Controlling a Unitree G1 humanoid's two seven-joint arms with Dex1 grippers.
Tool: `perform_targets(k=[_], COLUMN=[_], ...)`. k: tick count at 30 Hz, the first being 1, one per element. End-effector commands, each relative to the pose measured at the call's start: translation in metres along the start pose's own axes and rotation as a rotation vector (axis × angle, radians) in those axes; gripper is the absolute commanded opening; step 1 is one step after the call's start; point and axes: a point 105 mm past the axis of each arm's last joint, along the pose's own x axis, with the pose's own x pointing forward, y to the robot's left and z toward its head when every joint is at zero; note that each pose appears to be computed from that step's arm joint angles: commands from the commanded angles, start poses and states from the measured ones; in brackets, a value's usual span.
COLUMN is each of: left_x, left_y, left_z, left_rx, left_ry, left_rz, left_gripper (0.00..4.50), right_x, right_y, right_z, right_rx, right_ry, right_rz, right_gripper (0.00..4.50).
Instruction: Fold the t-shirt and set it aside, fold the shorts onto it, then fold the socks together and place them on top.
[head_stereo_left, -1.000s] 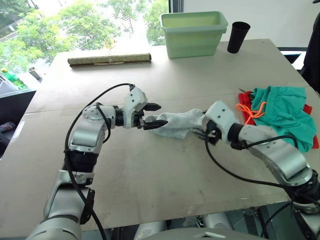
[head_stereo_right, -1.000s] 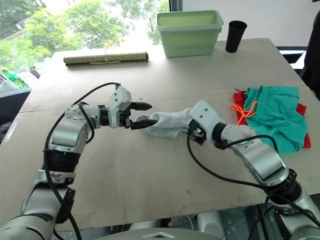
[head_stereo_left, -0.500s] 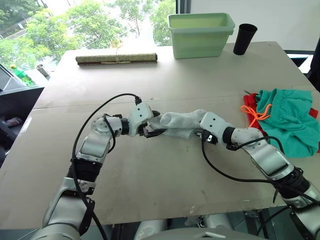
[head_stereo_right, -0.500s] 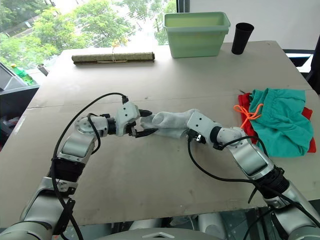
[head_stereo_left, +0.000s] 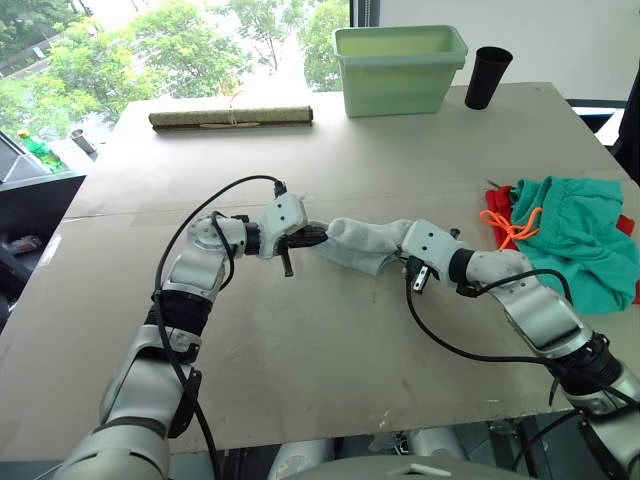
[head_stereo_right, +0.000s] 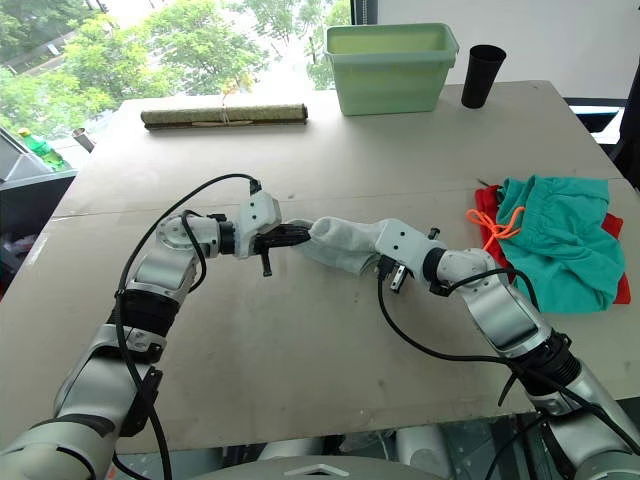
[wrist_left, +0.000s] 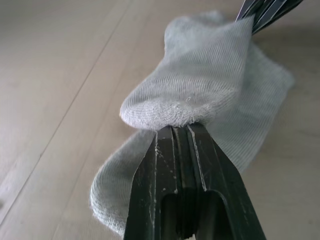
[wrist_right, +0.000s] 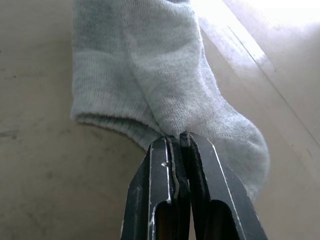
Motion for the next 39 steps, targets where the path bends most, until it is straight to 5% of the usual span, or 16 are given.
perform_targets(k=[1,8,14,26,29,34,38,39], left_x=[-0.011,-0.014,-0.027,0.0,0.008,0.007,-0.001,-0.002], left_y=[0.015,0.003,-0.009,-0.012,-0.012,-0.014,-0.015,-0.015], left_z=[0.021,0.006,-0.008,0.018,0.011,0.0,0.01,0.012], left_rx=[0.027,-0.016,0.055,0.287,0.338,0.366,0.183,0.176], left_ry=[-0.061,0.003,0.066,0.025,0.059,0.109,0.05,0.049], left_rz=[0.028,-0.007,0.016,-0.055,-0.085,-0.148,-0.218,-0.222], left_gripper=[0.06,0.06,2.86,2.86,2.11,0.01,0.01,0.53], right_x=[-0.01,-0.009,-0.007,-0.003,-0.004,-0.005,-0.006,-0.006], right_y=[-0.011,-0.011,-0.001,-0.003,-0.004,-0.004,-0.005,-0.005], right_z=[0.029,0.033,0.026,0.027,0.027,0.025,0.02,0.019], right_rx=[-0.037,0.012,0.027,0.043,0.048,0.055,0.061,0.062], right_ry=[-0.073,-0.051,-0.021,-0.028,-0.028,-0.023,-0.01,-0.007], right_rz=[-0.015,0.004,0.037,0.019,0.011,0.01,0.004,0.002], right_gripper=[0.0,0.0,0.0,0.0,0.0,0.0,0.0,0.0])
